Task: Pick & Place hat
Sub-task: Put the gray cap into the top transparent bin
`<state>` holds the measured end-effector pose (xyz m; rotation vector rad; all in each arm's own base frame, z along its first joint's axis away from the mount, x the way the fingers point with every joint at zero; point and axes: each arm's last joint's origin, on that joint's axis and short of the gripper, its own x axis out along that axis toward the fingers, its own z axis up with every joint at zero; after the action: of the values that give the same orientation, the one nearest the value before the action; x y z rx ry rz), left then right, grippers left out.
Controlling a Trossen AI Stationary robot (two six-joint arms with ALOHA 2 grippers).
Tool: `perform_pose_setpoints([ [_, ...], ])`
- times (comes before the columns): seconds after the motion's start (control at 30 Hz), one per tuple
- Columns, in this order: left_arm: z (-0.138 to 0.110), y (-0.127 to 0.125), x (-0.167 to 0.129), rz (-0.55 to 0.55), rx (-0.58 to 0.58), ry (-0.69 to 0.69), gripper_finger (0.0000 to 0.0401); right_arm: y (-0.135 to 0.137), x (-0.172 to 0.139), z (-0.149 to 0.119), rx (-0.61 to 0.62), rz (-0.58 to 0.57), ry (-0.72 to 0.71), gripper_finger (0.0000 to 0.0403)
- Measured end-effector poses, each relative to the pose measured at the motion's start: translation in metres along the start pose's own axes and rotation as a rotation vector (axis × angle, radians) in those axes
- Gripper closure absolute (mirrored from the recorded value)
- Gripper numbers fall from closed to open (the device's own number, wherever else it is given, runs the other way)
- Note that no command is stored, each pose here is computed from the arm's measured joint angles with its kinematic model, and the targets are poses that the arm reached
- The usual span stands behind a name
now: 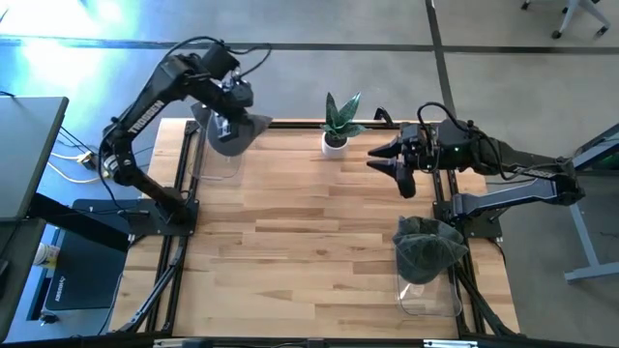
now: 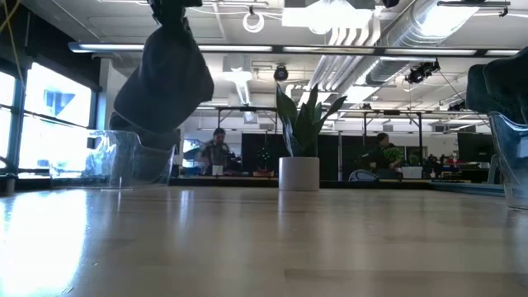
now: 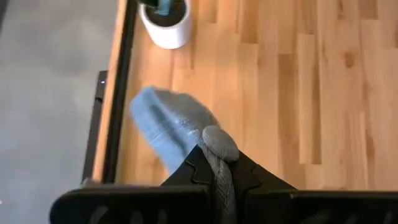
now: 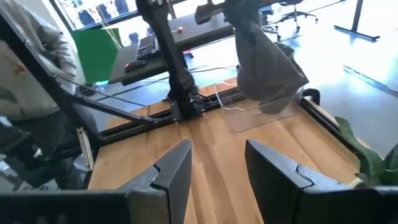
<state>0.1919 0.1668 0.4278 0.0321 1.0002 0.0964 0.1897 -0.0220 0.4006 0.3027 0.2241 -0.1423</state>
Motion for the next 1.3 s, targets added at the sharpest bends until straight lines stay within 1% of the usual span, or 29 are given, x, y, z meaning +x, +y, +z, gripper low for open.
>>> perform_pose_setpoints([
  [0.2,-0.019,0.014,-0.01,0.054,-0.02,0.053,0.0401,0.0,0.0,0.002,0.003,-0.027,-0.033,0.026],
  [0.3,-0.032,0.022,-0.005,0.126,-0.061,0.102,0.0401,0.001,0.0,0.006,0.003,-0.016,-0.074,0.0261],
  [0.37,-0.044,0.024,-0.001,0.135,-0.088,0.119,0.0401,0.002,0.0,0.009,0.011,-0.008,-0.099,0.0261],
  [0.57,-0.079,0.02,0.014,0.147,-0.128,0.036,0.0401,0.002,0.0,0.01,0.029,-0.015,-0.116,0.0261],
  [0.67,-0.089,0.012,0.024,0.093,-0.129,-0.073,0.0401,0.001,0.0,0.011,0.032,-0.036,-0.123,0.0261],
  [0.77,-0.096,0.004,0.031,0.046,-0.14,-0.134,0.0401,0.001,0.0,0.011,0.047,-0.046,-0.127,0.0261],
  [0.87,-0.101,-0.002,0.032,0.047,-0.105,-0.168,0.0401,0.0,0.0,0.011,0.067,-0.052,-0.131,0.0261],
  [0.97,-0.108,0.0,0.045,0.061,-0.085,-0.147,0.0401,0.0,-0.001,0.012,0.079,-0.065,-0.144,0.0261],
  [1.03,-0.111,0.002,0.053,0.075,-0.073,-0.157,0.0401,0.0,-0.001,0.013,0.084,-0.066,-0.159,0.0261],
  [1.13,-0.115,0.006,0.062,0.138,-0.036,-0.123,0.04,0.001,-0.001,0.014,0.111,-0.06,-0.174,0.0261],
  [1.23,-0.117,0.011,0.066,0.251,-0.001,-0.074,0.0394,0.001,-0.001,0.015,0.142,-0.055,-0.18,0.0261],
  [1.3,-0.12,0.014,0.073,0.266,0.026,-0.04,0.0387,0.001,-0.001,0.015,0.164,-0.053,-0.18,0.0261],
])
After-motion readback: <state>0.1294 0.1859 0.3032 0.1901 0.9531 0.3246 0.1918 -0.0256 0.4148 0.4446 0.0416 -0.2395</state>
